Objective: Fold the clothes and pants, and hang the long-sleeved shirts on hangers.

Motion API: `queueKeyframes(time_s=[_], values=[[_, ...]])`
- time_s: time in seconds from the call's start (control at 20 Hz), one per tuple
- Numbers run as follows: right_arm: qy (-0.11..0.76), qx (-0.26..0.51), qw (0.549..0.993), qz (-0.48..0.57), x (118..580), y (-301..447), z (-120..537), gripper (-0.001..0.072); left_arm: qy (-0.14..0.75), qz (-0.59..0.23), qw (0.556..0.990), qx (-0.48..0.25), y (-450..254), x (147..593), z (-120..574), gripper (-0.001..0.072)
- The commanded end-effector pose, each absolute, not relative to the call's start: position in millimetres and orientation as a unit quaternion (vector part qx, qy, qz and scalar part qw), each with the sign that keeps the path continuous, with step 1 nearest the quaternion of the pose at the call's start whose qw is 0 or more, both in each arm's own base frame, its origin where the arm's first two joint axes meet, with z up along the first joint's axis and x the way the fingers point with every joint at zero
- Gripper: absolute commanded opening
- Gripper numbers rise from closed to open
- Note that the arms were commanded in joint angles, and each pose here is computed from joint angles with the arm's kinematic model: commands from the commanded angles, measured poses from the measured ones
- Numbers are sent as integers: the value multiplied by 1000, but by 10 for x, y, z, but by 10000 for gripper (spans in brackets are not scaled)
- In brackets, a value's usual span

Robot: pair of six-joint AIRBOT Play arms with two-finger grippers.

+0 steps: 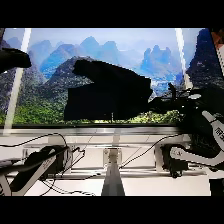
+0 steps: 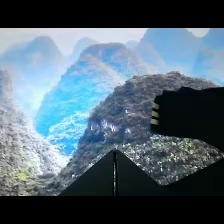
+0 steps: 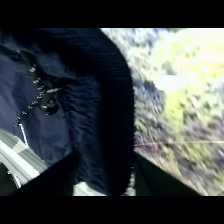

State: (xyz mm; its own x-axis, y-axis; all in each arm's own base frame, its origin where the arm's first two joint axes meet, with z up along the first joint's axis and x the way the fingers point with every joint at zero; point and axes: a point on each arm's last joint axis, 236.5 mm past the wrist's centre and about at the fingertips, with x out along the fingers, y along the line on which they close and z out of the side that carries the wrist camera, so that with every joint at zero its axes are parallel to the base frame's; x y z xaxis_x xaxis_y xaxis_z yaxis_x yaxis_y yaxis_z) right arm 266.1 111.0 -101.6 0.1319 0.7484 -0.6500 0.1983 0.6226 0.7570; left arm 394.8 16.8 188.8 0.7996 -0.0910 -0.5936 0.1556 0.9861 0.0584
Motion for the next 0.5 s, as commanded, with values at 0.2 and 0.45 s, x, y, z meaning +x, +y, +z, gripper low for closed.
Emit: queueKeyframes(time_s=[0.2,0.45], values=[[629,320,652,275,2596,1517,-986,76,471,-38,881,33,577,3463,965,6],[622,318,658,282,2628,1518,-966,30,594,-53,798,-86,701,2713,-18,4]])
